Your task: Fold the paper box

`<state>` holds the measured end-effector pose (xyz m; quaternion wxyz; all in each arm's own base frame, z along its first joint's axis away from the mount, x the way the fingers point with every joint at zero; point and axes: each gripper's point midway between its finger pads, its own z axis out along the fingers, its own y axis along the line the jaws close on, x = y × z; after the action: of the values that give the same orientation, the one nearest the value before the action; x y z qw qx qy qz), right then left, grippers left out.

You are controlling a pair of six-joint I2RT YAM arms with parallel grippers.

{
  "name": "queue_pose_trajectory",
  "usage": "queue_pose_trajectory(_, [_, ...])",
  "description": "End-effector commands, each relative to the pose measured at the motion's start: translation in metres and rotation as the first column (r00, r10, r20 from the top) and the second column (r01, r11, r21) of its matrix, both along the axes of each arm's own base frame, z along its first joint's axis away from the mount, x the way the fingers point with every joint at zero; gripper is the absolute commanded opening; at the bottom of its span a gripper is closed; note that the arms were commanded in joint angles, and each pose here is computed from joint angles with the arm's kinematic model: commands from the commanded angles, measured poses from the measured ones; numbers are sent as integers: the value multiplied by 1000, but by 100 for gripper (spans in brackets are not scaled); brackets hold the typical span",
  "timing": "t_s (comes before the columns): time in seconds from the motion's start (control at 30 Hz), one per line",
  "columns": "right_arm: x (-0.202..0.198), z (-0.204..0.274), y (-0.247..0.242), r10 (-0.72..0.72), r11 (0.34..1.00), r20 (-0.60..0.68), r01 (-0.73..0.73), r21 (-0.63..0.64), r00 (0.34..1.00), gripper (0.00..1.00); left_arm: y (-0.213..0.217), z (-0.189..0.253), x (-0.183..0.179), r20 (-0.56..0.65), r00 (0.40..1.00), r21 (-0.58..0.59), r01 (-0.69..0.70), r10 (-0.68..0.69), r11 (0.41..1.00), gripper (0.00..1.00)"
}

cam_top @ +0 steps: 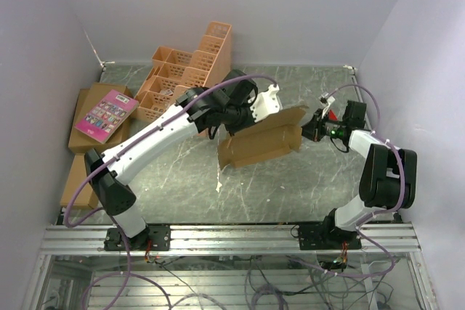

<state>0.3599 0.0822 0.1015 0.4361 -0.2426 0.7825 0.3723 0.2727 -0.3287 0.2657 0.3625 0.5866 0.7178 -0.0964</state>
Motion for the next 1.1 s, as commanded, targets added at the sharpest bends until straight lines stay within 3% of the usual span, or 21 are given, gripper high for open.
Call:
queue_pose_trajectory(0.0, [-21,12,10,82,996,54,-84,25,995,7,-2,15,-6,88,996,-25,5,-2,1000,7])
queue_pose_trajectory(0.2, [-39,13,14,112,994,86,-113,11,990,18,-4,13,-22,144,990,-18,8,-5,1000,7])
queue_pose_trajectory(0.47, [-57,13,19,169,985,142,-170,-10,975,23,-9,10,-45,173,985,-17,16,-13,1000,7])
queue_pose_trajectory(0.87, [-75,7,20,228,974,168,-226,-32,959,27,-18,-4,-67,91,996,-53,10,-5,999,7])
queue_pose_trajectory(1.07, [-82,6,21,253,967,217,-251,-40,943,36,-20,-9,-71,56,998,-57,9,-5,998,7])
